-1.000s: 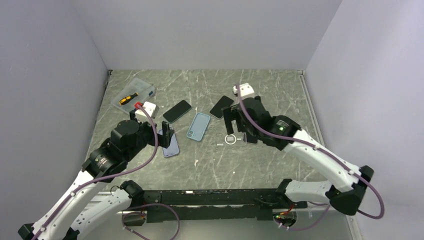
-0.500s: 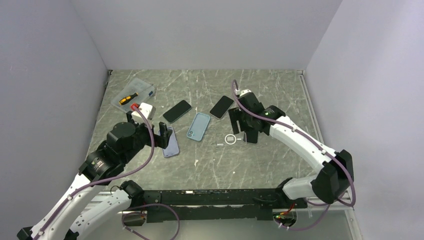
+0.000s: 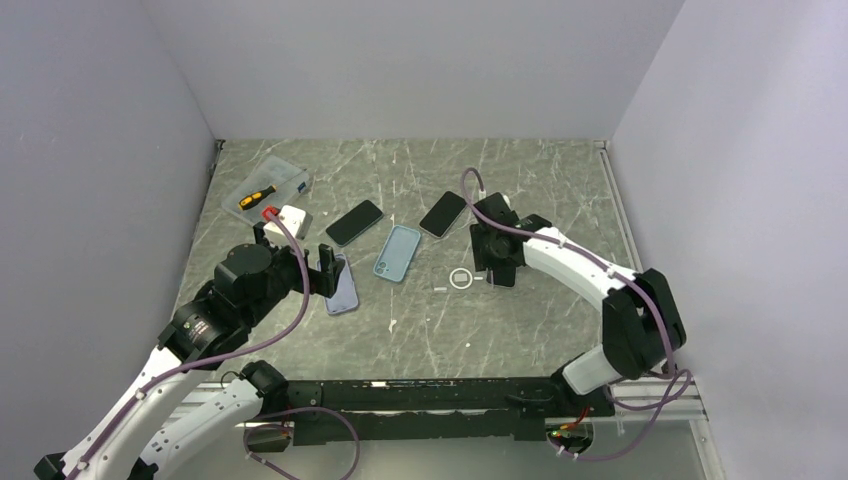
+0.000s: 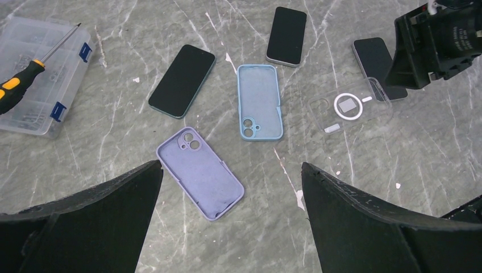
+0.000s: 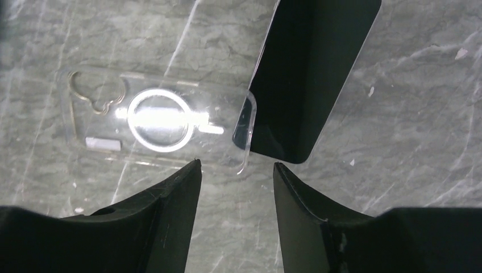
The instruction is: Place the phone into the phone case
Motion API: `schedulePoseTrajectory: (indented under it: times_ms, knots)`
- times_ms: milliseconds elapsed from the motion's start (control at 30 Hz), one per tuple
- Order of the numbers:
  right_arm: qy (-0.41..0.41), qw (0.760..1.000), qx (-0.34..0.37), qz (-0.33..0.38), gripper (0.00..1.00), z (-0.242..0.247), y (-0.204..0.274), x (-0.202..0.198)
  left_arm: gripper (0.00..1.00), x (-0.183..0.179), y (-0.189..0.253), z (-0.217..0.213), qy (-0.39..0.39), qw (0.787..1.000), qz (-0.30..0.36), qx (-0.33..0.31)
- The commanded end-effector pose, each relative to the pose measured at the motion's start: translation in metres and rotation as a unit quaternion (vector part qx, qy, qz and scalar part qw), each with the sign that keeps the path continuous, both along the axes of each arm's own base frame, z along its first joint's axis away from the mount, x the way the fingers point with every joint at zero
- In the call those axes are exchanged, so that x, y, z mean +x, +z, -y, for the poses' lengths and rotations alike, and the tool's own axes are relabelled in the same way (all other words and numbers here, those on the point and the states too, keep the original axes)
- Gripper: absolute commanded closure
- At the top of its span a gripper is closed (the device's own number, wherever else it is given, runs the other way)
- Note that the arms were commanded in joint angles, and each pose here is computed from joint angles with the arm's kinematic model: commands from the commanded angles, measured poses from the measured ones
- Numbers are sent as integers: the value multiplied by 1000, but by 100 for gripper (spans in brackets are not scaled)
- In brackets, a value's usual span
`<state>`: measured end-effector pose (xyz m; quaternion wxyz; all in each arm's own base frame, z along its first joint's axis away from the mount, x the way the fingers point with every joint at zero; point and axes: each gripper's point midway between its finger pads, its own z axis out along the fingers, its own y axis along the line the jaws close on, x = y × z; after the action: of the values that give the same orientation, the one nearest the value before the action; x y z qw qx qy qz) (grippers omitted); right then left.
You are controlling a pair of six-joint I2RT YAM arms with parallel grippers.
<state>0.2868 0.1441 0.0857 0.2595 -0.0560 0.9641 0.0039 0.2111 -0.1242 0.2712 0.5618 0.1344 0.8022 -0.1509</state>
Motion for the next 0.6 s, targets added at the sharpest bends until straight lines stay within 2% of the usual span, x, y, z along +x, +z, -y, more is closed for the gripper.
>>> schedulePoseTrajectory:
  times_ms: [0,567]
  knots:
    - [-15,999,7,29,50,-5,3,29,1,1,7,-4,7,1000,11,0]
    - [-40,999,7,-15,70,2,-42,32,1,2,7,-4,8,1000,10,1]
